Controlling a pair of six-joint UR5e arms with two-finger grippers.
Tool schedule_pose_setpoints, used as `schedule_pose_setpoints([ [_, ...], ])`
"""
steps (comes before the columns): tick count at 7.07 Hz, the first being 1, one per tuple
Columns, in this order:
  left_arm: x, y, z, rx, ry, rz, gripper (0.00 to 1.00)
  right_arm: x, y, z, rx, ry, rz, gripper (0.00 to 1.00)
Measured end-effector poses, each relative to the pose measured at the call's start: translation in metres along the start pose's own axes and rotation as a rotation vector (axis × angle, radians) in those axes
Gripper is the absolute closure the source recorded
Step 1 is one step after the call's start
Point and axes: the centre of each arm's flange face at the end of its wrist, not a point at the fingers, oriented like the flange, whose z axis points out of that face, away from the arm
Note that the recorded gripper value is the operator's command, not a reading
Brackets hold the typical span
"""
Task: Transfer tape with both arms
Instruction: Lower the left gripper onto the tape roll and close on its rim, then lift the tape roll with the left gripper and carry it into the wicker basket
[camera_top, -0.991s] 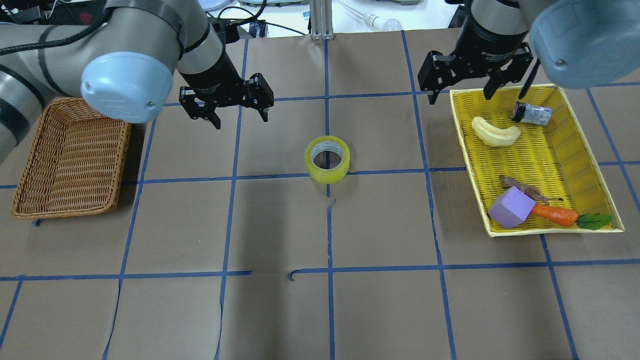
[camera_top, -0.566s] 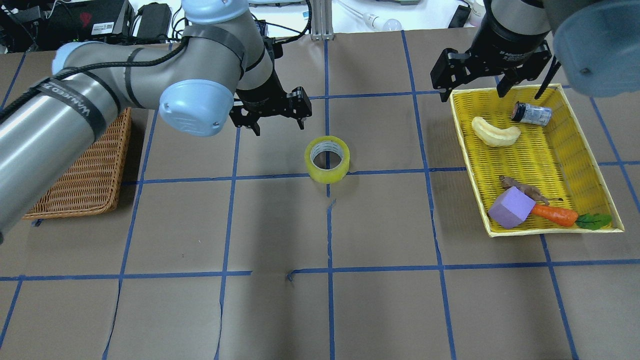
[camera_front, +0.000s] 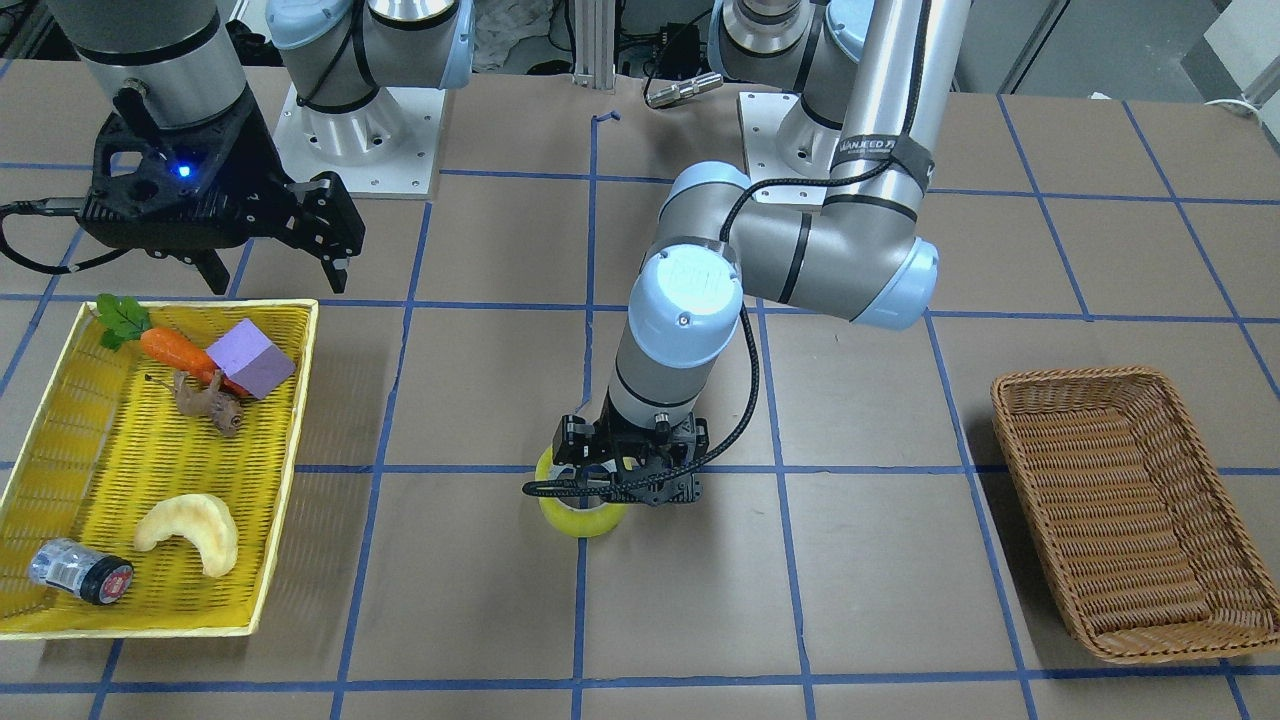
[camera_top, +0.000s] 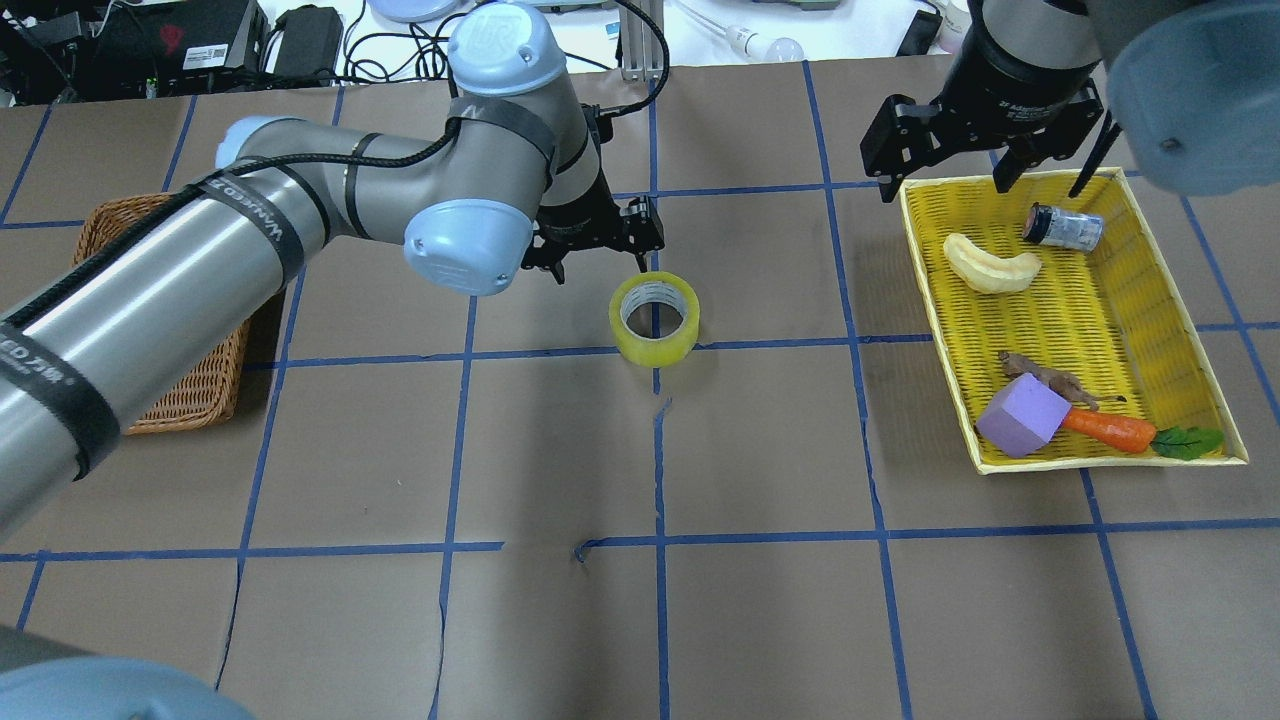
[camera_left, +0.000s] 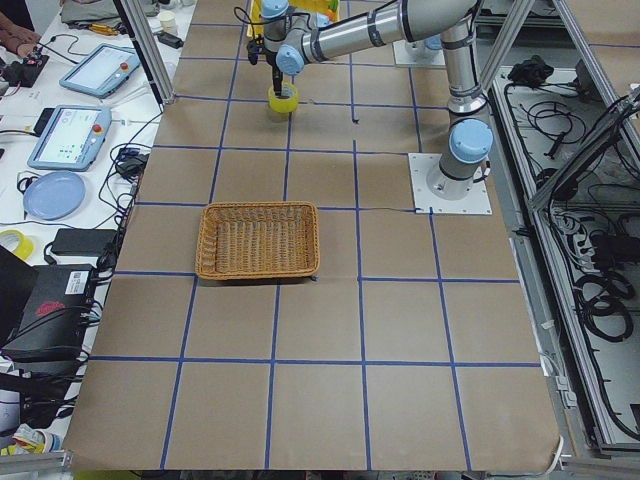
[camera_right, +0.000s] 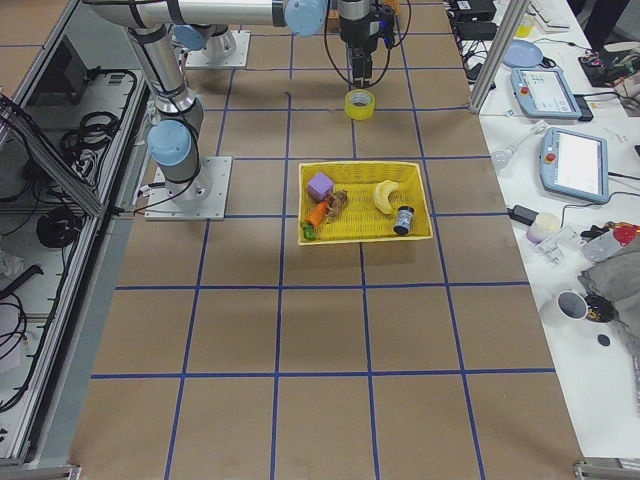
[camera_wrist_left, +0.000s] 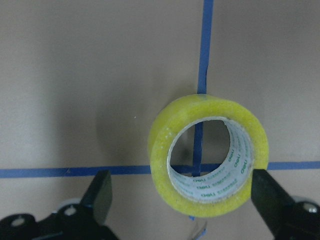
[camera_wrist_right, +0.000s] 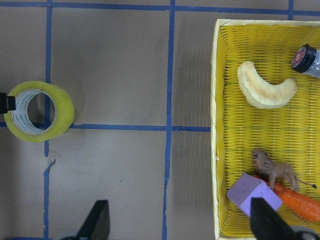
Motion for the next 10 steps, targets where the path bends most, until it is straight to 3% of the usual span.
schedule_pose_setpoints([
  [2, -0.003, -0.002, 0.034, -0.014, -0.013, 0.007, 0.02, 0.0, 0.0, -0.001, 0.001, 0.0, -0.001, 0.0],
  [3, -0.006, 0.002, 0.05, -0.021, -0.018, 0.008, 0.13, -0.001, 0.0, -0.001, 0.003, -0.001, -0.002, 0.0],
  [4, -0.01, 0.009, 0.063, -0.025, -0.021, 0.009, 0.78, -0.001, 0.0, -0.002, 0.004, -0.001, -0.004, 0.0],
  [5, -0.013, 0.015, 0.071, -0.024, -0.021, 0.016, 1.0, -0.001, 0.0, -0.003, 0.005, -0.001, -0.006, 0.0],
  [10, -0.025, 0.013, 0.036, 0.004, -0.014, 0.084, 1.0, -0.001, 0.0, -0.004, 0.008, -0.001, -0.009, 0.0],
])
